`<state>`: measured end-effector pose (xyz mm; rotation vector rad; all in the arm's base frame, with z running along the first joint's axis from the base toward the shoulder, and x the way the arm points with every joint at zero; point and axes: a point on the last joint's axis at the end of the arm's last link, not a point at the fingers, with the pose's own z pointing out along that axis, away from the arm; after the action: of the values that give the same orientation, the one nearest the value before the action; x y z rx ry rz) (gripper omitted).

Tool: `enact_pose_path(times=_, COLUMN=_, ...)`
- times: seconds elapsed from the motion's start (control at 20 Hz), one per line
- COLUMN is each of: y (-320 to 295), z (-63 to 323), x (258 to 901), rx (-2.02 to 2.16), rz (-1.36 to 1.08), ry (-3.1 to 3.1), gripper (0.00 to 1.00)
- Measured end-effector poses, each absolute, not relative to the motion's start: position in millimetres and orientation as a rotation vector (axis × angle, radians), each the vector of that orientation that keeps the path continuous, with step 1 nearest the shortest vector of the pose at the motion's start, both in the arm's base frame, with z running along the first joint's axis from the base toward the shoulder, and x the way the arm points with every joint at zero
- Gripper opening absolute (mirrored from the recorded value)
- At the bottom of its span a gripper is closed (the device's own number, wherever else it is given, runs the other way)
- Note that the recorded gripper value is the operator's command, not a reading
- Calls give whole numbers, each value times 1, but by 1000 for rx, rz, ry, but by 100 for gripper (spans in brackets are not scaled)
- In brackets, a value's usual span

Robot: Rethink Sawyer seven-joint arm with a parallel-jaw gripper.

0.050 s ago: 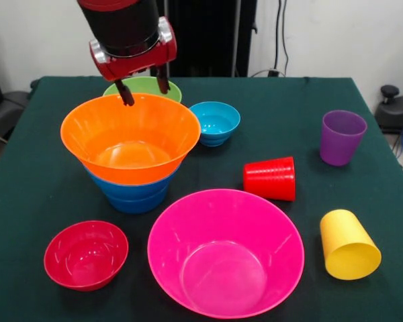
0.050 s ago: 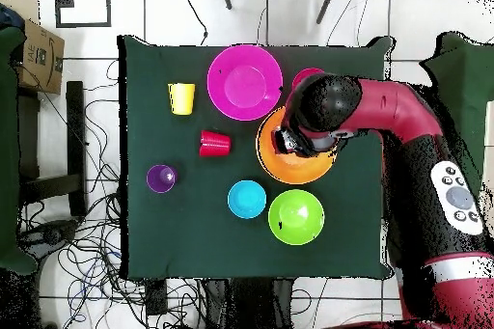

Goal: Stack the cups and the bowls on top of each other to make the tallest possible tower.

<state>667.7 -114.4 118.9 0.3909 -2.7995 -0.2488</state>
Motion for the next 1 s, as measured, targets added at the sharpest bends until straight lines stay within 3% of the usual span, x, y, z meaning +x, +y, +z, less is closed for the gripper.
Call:
enact_pose_path(times=0.55, y=-109, z=130, x=633, rx=181, rz=-243, ry=-2802, gripper=100)
enact_pose_path(times=1.0, y=-49, z=152, x=615, rx=-5, rz=-273, ry=-2801, gripper=100)
